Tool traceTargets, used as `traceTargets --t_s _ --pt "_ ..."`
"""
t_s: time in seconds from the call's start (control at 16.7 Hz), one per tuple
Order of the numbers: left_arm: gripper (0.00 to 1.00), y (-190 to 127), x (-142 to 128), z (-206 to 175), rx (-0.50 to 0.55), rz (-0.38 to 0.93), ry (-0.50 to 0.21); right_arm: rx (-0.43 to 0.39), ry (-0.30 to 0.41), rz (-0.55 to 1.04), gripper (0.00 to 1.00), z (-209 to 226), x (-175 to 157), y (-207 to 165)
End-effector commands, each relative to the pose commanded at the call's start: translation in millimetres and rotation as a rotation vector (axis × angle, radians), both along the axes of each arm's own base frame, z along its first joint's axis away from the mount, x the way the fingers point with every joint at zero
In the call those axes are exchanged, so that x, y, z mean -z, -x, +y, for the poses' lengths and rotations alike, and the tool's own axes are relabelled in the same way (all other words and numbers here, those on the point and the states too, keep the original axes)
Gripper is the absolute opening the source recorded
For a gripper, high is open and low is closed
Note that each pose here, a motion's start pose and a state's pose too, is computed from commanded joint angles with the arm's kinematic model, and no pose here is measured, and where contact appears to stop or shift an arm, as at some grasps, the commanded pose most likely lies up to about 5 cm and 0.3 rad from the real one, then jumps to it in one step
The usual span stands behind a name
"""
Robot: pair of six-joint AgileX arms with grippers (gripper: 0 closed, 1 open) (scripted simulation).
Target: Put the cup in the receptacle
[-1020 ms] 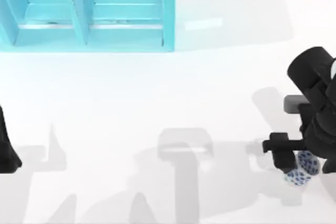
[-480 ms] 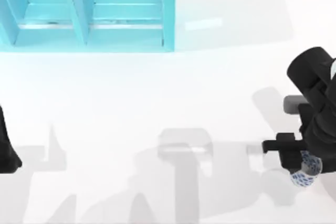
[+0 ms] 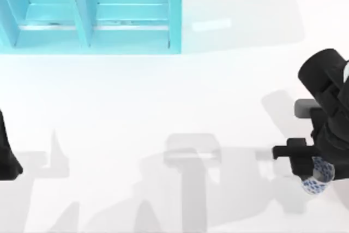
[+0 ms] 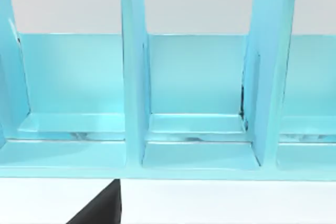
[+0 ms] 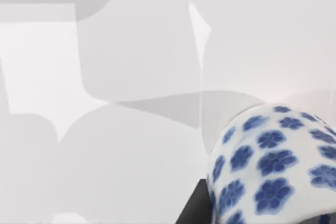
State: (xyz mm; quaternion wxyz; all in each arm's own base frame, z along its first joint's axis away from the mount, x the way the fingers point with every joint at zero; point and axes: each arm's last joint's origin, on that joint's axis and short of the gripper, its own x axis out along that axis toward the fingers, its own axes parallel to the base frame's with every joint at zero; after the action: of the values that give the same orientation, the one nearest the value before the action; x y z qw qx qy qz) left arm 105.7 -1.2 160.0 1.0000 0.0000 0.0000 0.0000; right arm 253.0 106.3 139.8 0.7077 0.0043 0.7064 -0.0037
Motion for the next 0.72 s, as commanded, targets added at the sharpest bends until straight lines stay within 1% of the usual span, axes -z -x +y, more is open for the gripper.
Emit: traceTargets --t_s 0.18,0.3,0.42,0.54,0.72 --pt "1.00 0.0 0.0 0.0 0.000 0.000 0.000 -0.036 -0.016 -0.036 0.00 -2.2 -11.3 -15.6" --pt "1.00 0.0 0.0 0.0 0.000 0.000 0.000 -0.078 -0.029 -0.076 0.00 -7.6 -26.9 -35.5" --pt "1.00 0.0 0.0 0.0 0.000 0.000 0.000 -0.111 -0.033 -0.114 0.00 -23.8 -47.5 -58.9" --pt "1.00 0.0 0.0 0.0 0.000 0.000 0.000 -0.121 -0.022 -0.135 0.00 -55.4 -69.9 -80.0" --pt "1.00 0.0 0.0 0.0 0.000 0.000 0.000 -0.094 0.006 -0.116 0.00 -124.6 -98.9 -96.0"
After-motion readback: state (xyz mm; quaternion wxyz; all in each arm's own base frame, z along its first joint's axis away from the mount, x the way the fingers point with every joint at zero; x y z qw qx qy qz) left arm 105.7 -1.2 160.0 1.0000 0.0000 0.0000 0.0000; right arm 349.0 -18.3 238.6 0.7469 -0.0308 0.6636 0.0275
